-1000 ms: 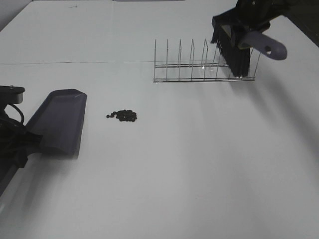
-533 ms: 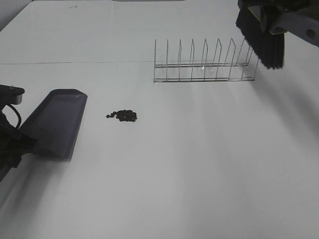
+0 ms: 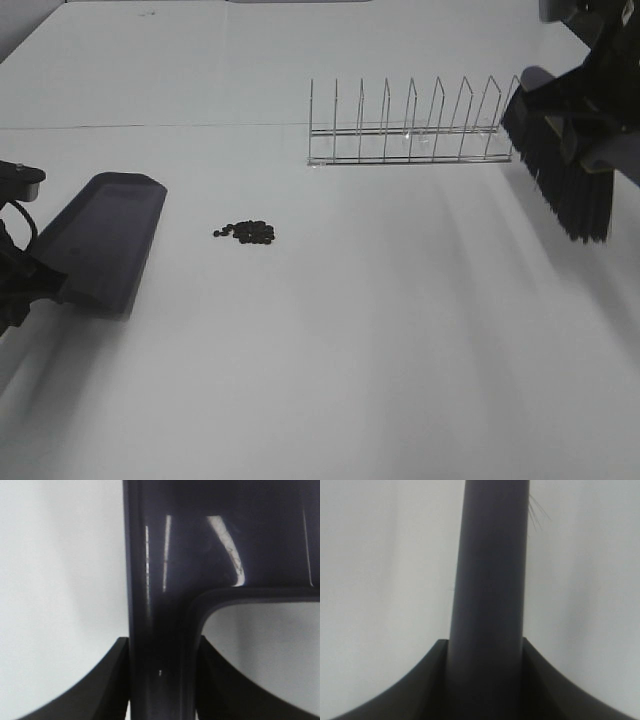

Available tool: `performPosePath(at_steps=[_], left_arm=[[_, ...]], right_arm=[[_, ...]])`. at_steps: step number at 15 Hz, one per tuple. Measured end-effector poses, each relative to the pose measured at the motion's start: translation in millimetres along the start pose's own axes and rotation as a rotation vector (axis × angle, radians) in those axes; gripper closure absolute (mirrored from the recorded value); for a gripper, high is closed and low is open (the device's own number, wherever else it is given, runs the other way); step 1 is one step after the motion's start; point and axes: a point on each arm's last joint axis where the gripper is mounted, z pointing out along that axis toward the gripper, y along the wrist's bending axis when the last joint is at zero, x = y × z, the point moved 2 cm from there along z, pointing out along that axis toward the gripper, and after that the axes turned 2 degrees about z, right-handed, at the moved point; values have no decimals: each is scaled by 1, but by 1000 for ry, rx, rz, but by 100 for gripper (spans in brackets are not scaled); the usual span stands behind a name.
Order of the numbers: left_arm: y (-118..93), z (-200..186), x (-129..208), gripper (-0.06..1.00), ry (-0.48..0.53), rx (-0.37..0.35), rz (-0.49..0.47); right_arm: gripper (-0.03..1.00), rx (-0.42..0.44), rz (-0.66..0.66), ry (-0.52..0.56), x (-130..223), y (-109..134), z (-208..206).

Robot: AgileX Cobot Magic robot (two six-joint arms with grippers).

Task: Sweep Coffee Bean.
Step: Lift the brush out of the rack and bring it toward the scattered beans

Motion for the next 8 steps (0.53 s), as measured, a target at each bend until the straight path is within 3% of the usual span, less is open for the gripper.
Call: performPosePath(at_steps=[3,6,8], left_arm=[[9,0,-1,62,-3,-86,4],[8,8,-1,62,21,-95,3],[-18,23,-10,62,58,-93,73]], right_arm=[[60,67,-70,33,8,24,29],[60,124,-153,23,9,54,53],[60,131,-232,41,3,92,76]])
